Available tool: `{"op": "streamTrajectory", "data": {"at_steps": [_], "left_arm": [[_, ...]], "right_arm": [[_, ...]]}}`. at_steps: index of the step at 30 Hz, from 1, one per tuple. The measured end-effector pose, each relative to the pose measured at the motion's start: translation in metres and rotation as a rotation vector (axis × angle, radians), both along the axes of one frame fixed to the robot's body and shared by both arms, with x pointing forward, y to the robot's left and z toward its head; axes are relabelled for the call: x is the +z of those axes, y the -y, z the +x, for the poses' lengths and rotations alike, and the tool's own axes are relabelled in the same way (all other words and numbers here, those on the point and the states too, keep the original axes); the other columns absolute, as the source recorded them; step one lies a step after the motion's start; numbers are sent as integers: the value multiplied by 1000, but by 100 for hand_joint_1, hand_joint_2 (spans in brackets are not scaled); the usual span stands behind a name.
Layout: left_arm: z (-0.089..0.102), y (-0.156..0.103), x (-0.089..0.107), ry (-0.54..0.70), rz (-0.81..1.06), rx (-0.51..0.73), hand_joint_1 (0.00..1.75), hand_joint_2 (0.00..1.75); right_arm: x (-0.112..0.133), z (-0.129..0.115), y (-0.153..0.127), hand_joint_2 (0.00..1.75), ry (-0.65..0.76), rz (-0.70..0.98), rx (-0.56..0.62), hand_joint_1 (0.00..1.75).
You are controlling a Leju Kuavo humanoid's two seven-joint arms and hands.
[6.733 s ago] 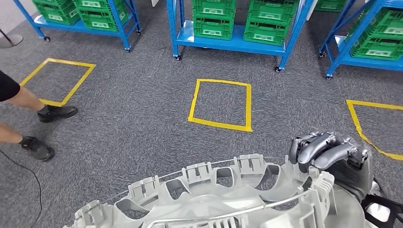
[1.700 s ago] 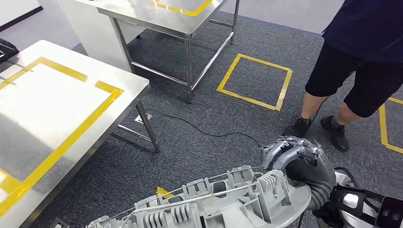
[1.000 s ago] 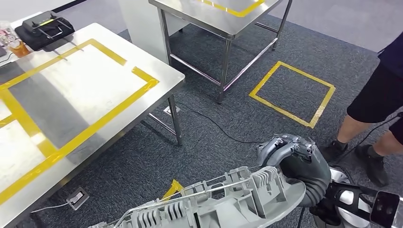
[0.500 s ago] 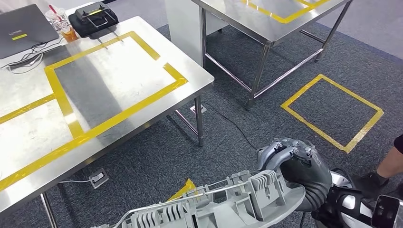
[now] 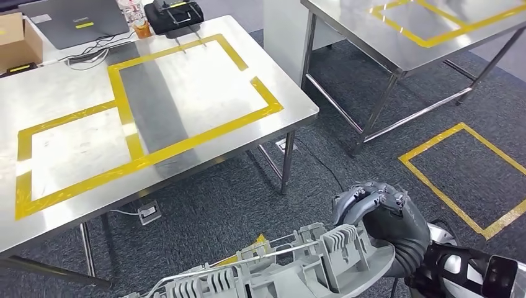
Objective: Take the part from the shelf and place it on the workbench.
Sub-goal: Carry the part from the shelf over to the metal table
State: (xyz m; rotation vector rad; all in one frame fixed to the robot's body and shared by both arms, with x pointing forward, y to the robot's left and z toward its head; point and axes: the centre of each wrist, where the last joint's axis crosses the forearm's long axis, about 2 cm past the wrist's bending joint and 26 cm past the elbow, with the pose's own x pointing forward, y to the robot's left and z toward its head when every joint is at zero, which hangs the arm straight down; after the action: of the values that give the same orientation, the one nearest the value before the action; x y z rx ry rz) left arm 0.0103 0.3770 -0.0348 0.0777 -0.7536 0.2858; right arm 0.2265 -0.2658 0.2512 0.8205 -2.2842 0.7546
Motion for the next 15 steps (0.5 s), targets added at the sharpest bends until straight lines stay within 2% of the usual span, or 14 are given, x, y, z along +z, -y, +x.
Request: {"op": "streamTrajectory", "data": {"at_steps": [10, 15], "left_arm": [[2, 3, -1, 13, -13, -10, 0, 0], [-3, 3, -1, 5, -14, 2, 0, 0]], "right_arm": [[-1, -3, 1, 175, -11, -4, -13, 175], [1, -3, 1, 175, -5, -2, -12, 175]]}}
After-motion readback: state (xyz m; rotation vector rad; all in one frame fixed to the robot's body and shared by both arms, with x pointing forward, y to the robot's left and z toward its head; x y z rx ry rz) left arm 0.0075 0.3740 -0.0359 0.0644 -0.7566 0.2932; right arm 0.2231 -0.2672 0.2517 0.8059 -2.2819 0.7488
